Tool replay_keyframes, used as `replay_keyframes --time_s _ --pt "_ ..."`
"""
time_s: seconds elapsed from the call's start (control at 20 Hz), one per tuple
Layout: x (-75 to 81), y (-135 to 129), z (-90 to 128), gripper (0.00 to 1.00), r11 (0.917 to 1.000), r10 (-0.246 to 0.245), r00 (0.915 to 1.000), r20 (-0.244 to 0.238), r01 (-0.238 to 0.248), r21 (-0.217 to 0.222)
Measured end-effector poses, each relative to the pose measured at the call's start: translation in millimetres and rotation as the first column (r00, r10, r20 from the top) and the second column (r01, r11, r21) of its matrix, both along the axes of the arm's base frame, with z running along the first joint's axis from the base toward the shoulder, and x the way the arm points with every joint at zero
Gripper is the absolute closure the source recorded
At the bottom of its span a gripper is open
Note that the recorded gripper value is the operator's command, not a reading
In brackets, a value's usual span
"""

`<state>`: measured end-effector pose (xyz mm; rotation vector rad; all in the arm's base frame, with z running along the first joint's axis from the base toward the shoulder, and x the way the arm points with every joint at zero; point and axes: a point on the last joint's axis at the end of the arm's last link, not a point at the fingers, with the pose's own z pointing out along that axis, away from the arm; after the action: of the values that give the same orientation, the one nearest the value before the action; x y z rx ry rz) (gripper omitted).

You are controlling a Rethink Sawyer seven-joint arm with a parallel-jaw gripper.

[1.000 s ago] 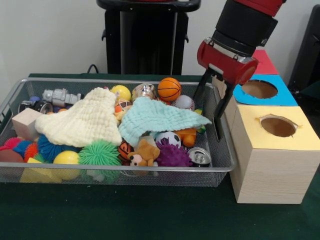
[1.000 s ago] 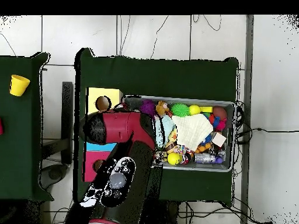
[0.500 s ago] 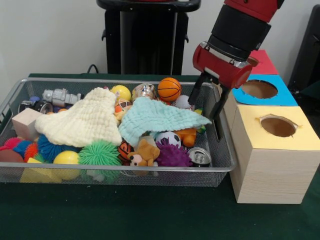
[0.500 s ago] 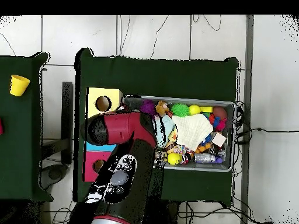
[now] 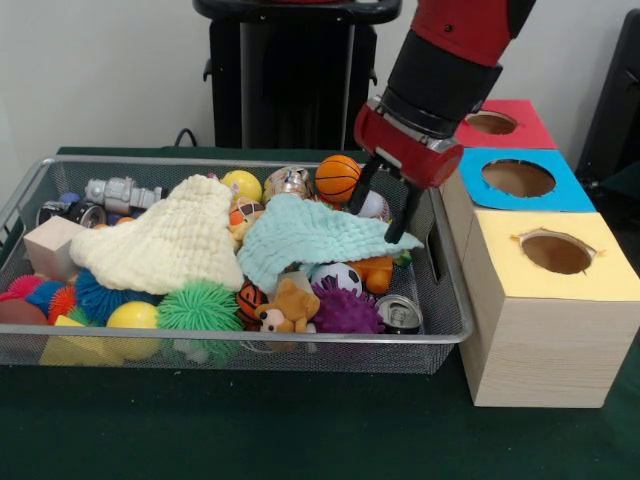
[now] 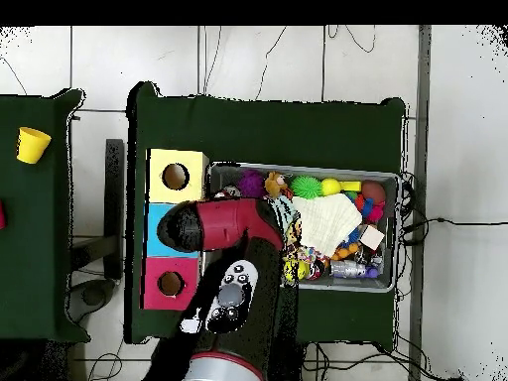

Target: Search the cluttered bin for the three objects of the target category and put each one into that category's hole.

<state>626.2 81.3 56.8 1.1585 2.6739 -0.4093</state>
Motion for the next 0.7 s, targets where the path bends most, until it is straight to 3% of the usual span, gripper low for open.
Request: replay_keyframes --time_s 0.45,0.7 --pt "-10.9 -21 -27 0.0 0.9999 -0.007 0.9987 -0.051 0.008 0.013" --pt "-26.5 -25 -43 0.0 0.9996 -0.014 0.9955 -0.093 0.016 0.023"
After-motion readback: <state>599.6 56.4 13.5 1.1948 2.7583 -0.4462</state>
